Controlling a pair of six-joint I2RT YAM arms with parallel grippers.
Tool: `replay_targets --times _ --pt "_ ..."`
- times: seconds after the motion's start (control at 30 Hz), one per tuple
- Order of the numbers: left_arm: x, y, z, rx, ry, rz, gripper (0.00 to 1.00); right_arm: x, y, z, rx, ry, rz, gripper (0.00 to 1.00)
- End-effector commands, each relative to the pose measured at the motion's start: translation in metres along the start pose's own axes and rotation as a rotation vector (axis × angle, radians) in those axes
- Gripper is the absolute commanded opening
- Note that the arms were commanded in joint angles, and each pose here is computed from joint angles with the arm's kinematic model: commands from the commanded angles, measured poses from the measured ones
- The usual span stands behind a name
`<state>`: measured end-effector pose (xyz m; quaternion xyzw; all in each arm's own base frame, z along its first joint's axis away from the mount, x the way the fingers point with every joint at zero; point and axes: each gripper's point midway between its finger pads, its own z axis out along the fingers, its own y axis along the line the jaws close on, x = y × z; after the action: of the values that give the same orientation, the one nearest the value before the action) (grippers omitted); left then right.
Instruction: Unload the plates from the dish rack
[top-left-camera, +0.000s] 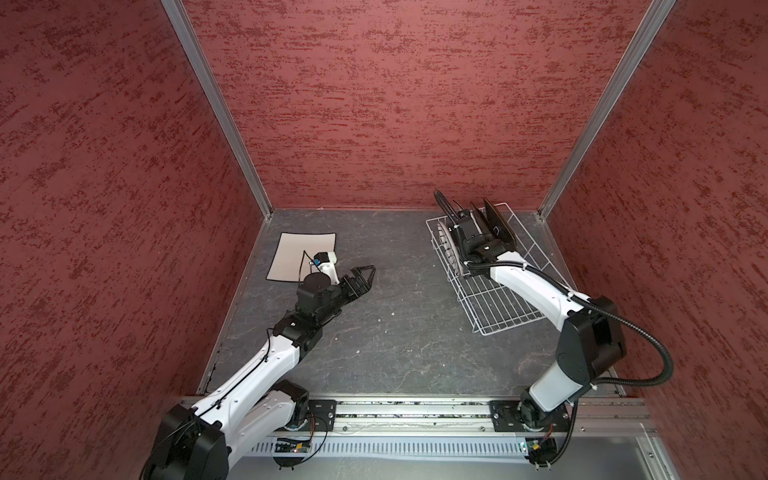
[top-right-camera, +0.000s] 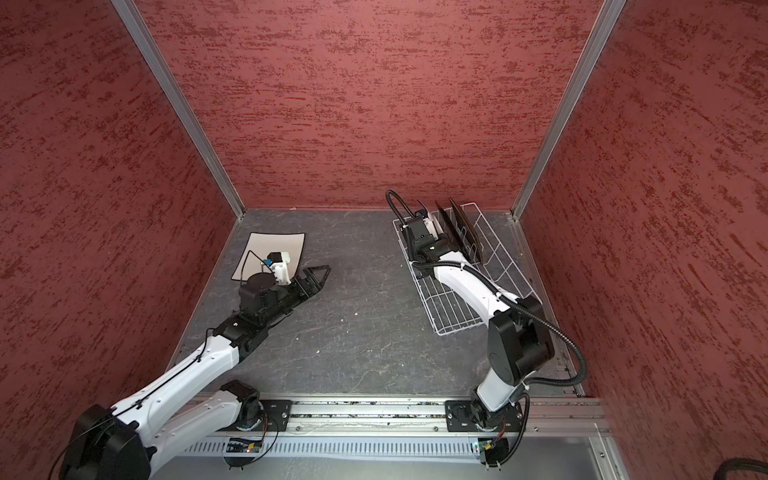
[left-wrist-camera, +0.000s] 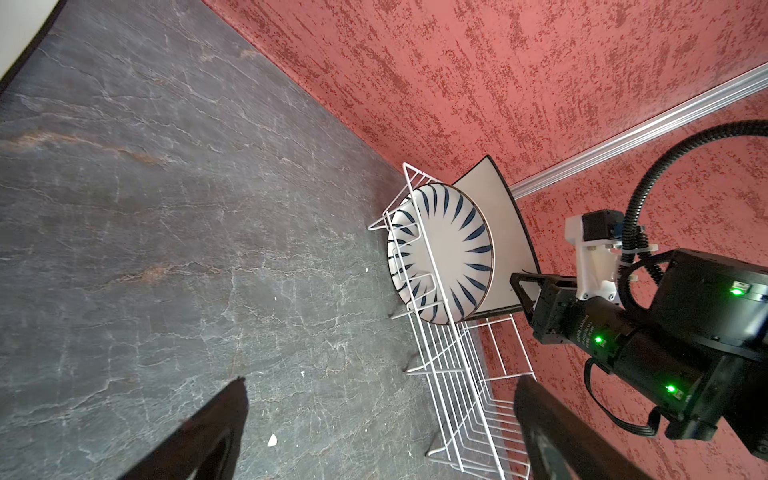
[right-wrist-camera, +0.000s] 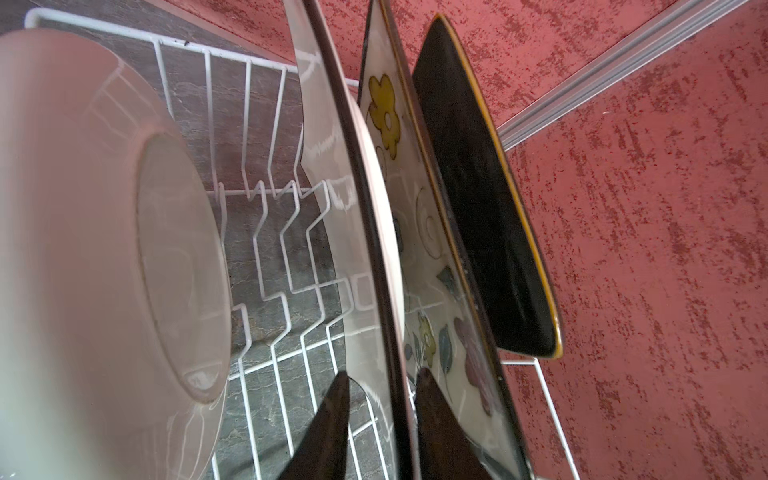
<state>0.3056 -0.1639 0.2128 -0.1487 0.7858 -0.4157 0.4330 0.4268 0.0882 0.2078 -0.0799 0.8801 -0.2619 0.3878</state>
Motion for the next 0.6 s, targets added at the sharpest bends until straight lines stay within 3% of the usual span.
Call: replay_targets --times 0.0,0.57 --pt "-0.0004 -0.0027 -0.0050 0.011 -0.001 0.008 1.00 -0.0075 -0.0057 0.0016 0.044 -0.028 0.000 0.27" --pt "-0.0013 0.0060 -0.0036 -0.009 -0.006 -0.005 1.00 -0.0034 -0.0053 0.0112 0.098 -0.023 -0.035 0.24"
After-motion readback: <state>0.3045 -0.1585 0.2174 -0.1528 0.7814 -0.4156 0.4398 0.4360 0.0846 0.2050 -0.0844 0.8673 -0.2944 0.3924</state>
